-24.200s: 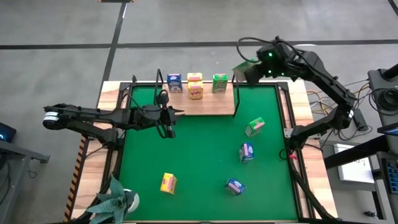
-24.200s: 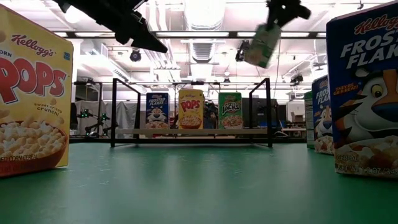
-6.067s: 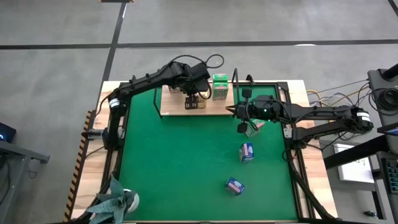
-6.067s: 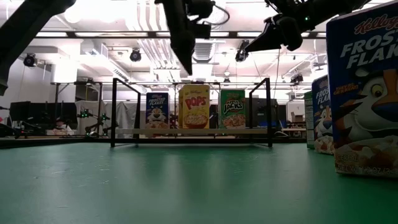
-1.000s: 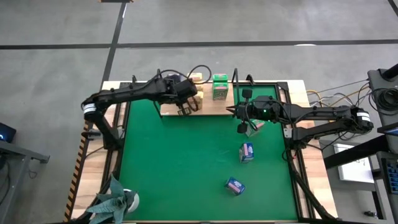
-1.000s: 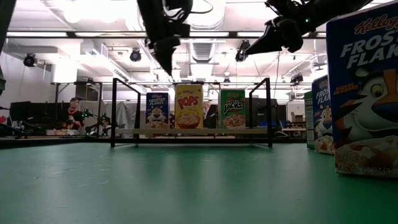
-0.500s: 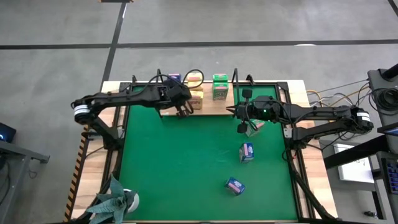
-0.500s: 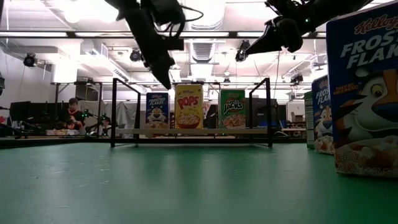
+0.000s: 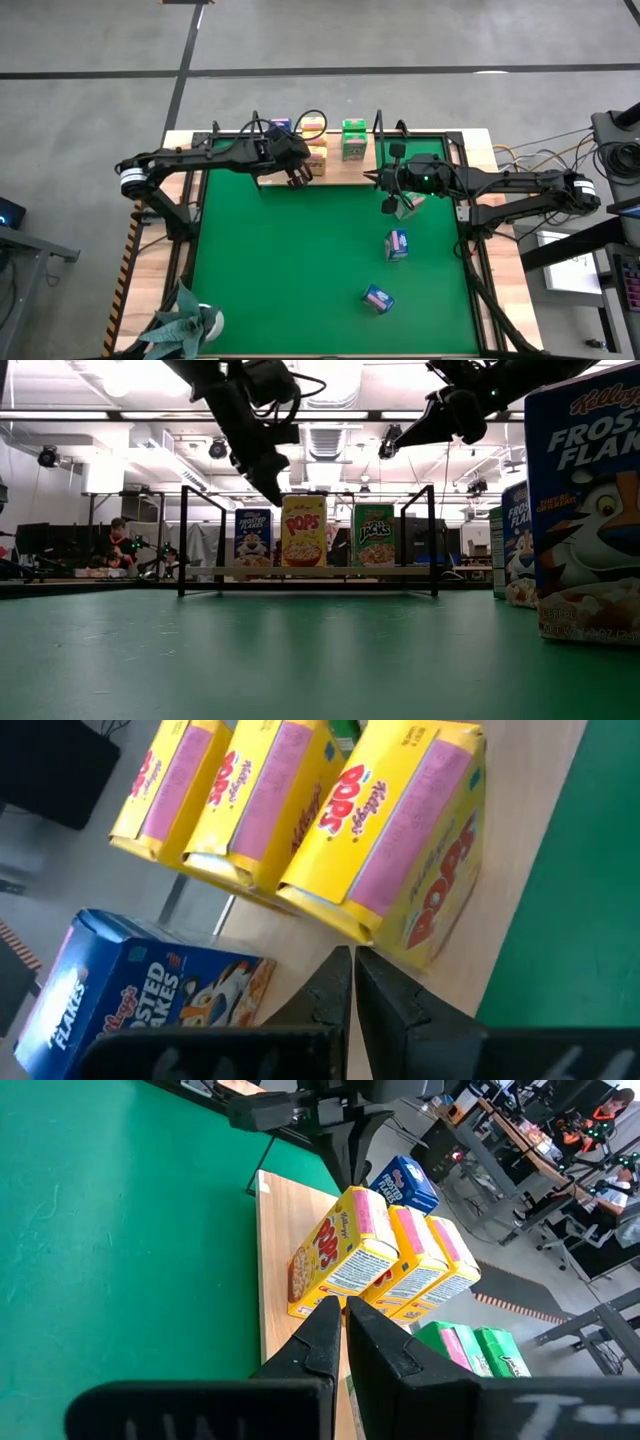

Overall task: Stack cereal on shelf
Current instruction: Put the yellow cereal box on the shelf aligned with the other yellow cereal boxes

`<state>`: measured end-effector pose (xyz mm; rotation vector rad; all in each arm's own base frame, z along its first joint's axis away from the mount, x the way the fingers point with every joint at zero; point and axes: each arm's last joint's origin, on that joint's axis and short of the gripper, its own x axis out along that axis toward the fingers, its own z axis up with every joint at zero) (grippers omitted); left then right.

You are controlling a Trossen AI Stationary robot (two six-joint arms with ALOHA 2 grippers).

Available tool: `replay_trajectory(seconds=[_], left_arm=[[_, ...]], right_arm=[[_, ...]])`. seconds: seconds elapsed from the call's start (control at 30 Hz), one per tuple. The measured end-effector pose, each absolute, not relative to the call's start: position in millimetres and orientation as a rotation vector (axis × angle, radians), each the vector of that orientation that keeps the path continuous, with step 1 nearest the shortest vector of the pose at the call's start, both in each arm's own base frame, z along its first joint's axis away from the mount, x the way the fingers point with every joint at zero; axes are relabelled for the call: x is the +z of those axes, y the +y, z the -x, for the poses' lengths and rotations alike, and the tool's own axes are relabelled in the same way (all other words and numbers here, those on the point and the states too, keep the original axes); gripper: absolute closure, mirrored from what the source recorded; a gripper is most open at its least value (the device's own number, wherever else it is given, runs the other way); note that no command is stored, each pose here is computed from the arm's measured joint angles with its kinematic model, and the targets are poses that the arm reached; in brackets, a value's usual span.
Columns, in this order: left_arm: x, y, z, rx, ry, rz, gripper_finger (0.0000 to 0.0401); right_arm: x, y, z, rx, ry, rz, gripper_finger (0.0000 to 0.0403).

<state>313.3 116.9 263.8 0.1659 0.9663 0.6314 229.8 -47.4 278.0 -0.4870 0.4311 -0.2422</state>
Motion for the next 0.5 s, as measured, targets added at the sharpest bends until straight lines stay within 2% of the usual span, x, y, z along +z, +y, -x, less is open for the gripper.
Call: replay_trajectory(seconds=[0.5], left_arm=[[262.5, 116.1, -313.8, 0.619, 0.955, -0.134, 0.04]], right_arm=[[278.0, -47.4, -229.8, -0.241, 0.432, 0.491, 0.039]])
